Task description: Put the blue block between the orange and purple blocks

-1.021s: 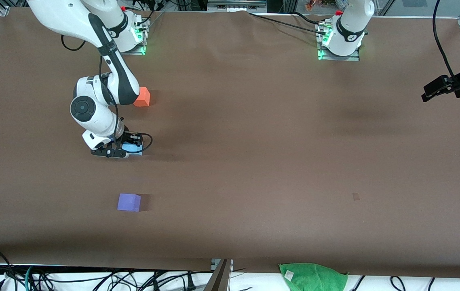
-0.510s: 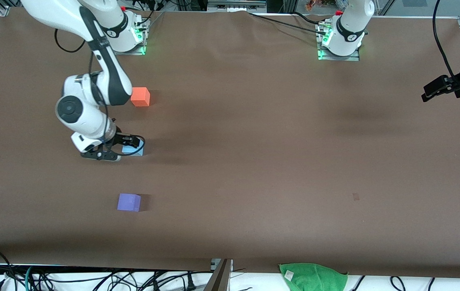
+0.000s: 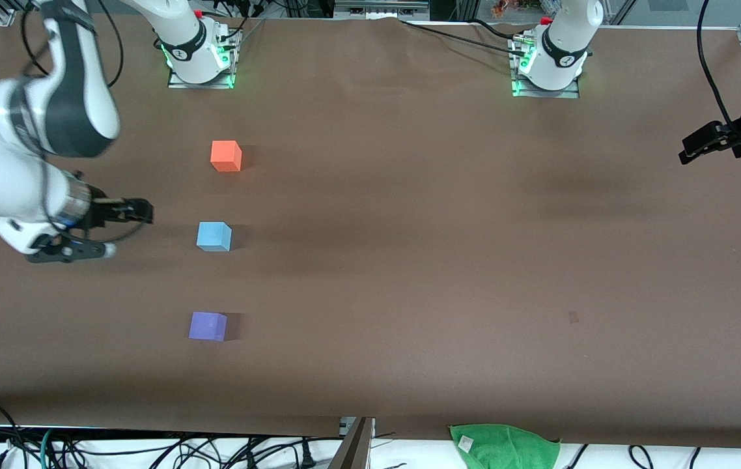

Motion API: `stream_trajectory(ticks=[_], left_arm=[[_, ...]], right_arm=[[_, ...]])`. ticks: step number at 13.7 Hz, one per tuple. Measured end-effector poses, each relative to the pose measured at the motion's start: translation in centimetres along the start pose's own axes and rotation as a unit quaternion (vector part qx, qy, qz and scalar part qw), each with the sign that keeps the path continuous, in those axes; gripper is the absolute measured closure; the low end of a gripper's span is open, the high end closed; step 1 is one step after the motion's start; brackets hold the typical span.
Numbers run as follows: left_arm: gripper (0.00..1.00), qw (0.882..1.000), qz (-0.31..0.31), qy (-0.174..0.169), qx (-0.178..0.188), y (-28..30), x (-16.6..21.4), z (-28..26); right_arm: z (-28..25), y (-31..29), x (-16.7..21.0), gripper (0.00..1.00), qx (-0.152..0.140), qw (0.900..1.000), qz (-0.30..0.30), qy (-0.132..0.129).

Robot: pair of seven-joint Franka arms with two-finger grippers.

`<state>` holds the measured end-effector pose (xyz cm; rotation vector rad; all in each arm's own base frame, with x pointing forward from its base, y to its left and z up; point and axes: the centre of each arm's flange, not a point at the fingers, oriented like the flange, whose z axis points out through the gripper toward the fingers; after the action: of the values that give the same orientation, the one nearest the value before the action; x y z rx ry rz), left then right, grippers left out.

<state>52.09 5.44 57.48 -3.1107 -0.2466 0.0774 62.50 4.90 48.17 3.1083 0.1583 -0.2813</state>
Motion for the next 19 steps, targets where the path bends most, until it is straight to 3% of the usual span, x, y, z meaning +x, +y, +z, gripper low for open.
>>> stream_trajectory(ticks=[3, 4, 9, 16, 19], left_arm=[[0.00, 1.000, 0.000, 0.000, 0.000, 0.0, 0.0, 0.0], [0.00, 1.000, 0.000, 0.000, 0.000, 0.0, 0.0, 0.0], [0.00, 1.000, 0.000, 0.000, 0.000, 0.0, 0.0, 0.0], [0.00, 1.000, 0.000, -0.001, 0.000, 0.0, 0.0, 0.1], [0.00, 1.000, 0.000, -0.001, 0.000, 0.0, 0.0, 0.1]], right_arm=[[-4.7, 0.1, -2.1, 0.00, 0.002, 0.999, 0.000, -0.037], [-5.9, -0.4, -2.5, 0.00, 0.002, 0.999, -0.002, -0.038], [-8.9, -3.6, -3.8, 0.00, -0.028, 0.999, -0.036, -0.019], [-10.3, -3.7, -6.6, 0.00, -0.020, 0.997, -0.062, 0.030], [-11.4, -1.4, -7.7, 0.00, -0.019, 0.998, -0.043, 0.049]])
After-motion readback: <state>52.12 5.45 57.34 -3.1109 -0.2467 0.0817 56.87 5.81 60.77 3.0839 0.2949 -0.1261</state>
